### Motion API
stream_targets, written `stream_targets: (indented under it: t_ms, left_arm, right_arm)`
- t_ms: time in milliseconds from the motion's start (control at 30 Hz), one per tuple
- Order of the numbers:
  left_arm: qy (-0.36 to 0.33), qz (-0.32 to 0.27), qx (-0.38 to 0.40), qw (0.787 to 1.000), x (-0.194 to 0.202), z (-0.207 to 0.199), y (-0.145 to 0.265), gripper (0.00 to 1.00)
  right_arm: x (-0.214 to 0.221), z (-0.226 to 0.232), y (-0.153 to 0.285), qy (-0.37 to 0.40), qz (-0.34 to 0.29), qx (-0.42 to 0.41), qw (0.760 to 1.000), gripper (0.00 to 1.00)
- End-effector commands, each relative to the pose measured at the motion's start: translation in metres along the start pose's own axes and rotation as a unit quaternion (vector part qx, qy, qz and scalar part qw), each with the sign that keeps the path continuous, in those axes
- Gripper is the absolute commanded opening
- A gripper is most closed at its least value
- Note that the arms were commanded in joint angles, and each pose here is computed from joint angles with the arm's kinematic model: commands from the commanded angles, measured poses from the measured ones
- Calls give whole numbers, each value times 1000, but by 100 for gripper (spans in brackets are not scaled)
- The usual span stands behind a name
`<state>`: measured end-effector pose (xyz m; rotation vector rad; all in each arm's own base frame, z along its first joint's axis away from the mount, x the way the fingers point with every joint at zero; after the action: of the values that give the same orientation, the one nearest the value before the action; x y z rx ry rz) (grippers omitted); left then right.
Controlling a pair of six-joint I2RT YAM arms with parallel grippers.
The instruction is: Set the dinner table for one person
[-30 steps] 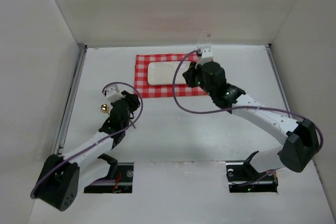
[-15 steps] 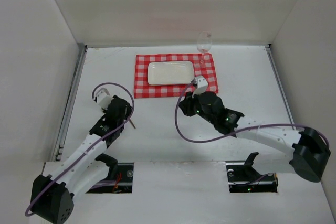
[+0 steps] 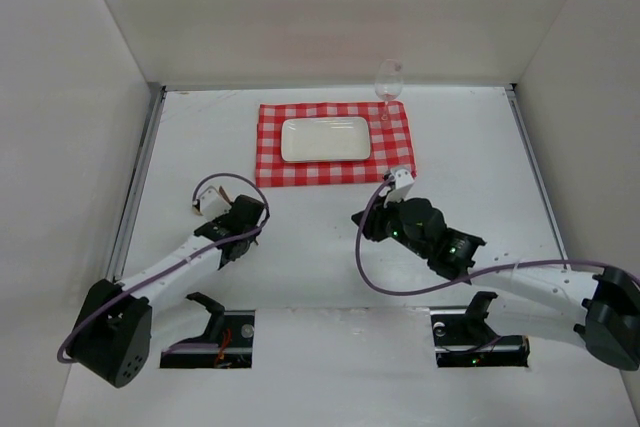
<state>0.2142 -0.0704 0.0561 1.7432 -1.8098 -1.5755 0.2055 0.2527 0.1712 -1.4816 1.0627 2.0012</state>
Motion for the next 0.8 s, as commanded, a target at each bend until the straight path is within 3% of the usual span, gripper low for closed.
stream_targets:
  t_ms: [0,433,767]
  left_arm:
    - [2,-24,-14,1000,-5,0,-2,36]
    - [-21,-33,-19,999,-4,-16,-12,31]
    - [-1,-45,0,999,-10,-24,-9,32]
  right_arm:
    - [-16,16,-2,-19,-42,-30,999,32]
    - [0,43,-10,-21,-22,-71,997,32]
    - [6,44,-15,-18,-12,-70,997,32]
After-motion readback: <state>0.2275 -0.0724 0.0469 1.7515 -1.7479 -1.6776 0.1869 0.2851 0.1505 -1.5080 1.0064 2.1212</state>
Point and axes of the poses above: each gripper's point midway between its finger pads, its own y axis back along the fingers, its own z axis along the line the jaws close on, x = y × z, the point moved 3 cm from there along y, back along the fingers, and after that the axes turned 15 degrees about y, right-handed, at the moved point
